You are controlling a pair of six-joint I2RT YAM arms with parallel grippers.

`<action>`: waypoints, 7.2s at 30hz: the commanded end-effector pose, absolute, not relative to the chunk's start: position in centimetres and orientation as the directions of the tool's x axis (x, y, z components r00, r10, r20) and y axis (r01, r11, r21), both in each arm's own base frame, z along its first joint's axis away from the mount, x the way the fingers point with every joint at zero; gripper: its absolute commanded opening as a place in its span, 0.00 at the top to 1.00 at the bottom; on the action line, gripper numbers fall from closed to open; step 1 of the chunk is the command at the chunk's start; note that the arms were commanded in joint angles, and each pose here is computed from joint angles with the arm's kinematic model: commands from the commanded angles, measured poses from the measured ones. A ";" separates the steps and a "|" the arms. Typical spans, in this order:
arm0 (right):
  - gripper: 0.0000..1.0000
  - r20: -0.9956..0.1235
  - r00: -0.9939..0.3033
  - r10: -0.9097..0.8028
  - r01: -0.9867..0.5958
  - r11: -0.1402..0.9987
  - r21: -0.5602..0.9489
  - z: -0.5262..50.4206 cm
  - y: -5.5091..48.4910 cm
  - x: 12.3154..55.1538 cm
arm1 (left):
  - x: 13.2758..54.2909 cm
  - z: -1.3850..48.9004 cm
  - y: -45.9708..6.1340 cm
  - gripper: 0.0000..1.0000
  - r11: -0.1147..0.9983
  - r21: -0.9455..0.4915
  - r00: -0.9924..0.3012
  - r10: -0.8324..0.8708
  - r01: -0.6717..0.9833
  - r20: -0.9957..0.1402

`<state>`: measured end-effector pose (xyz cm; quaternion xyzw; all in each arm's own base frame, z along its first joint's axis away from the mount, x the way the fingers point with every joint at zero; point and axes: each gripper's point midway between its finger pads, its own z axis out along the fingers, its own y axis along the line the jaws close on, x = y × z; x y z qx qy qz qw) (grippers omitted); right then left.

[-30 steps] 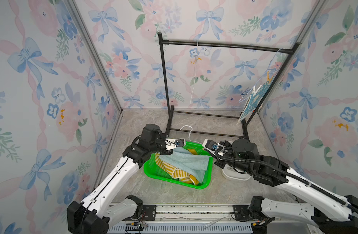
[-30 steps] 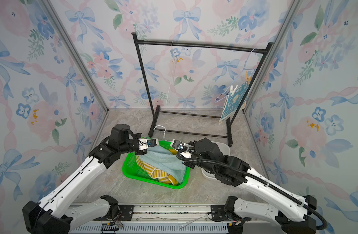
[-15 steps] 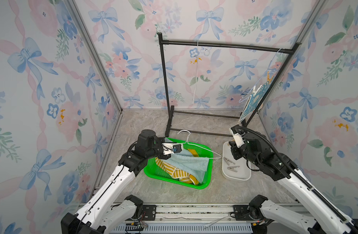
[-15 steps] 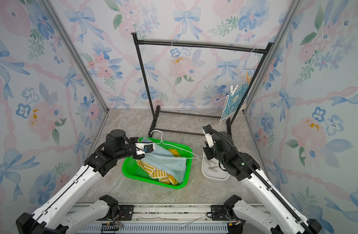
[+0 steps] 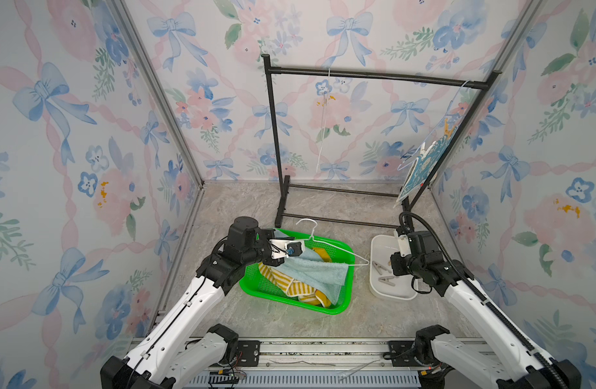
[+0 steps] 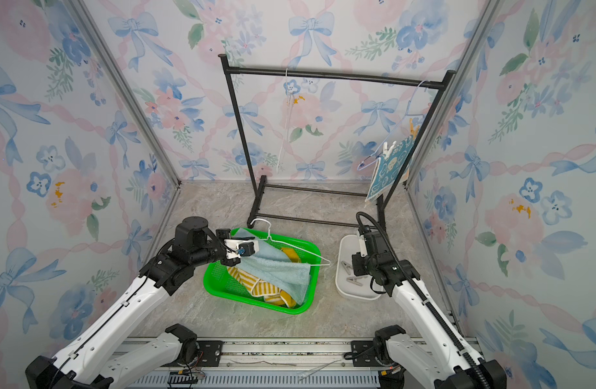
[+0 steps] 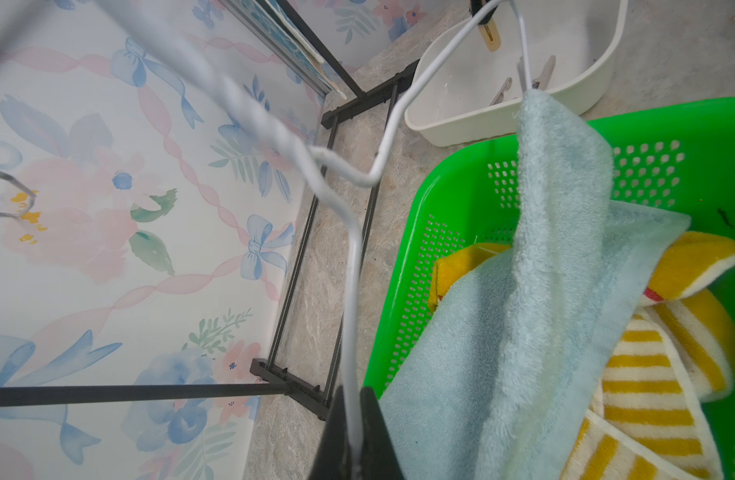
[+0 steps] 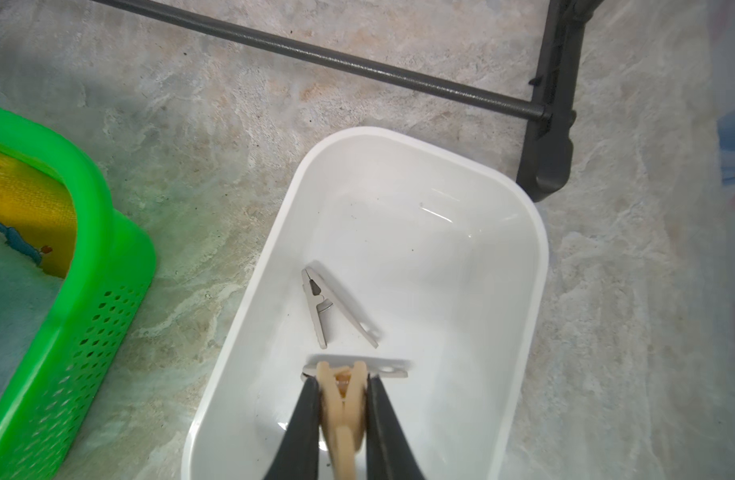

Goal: Remove the clothespins securing towels to the hanger
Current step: Place the clothespin in the storage box, then remove the clothespin from the hanger.

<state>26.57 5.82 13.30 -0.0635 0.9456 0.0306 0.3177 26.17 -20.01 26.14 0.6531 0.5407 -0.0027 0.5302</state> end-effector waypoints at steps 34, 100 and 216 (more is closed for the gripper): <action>0.48 -0.601 -0.799 0.002 -0.082 0.990 0.112 12.6 5.0 28.9 | 25.8 26.5 -20.3 1.00 0.125 0.715 0.461 0.686 0.688 -0.563; 0.55 -0.896 0.228 -0.380 -0.941 0.149 -0.303 32.4 35.6 22.2 | 25.1 26.9 -20.9 1.00 0.105 0.717 0.491 0.661 0.689 -0.568; 1.00 -0.875 -0.031 -0.483 -0.969 0.228 -0.091 30.1 33.0 19.3 | 21.4 21.8 -17.5 0.93 -0.086 0.755 0.460 0.835 0.651 -0.302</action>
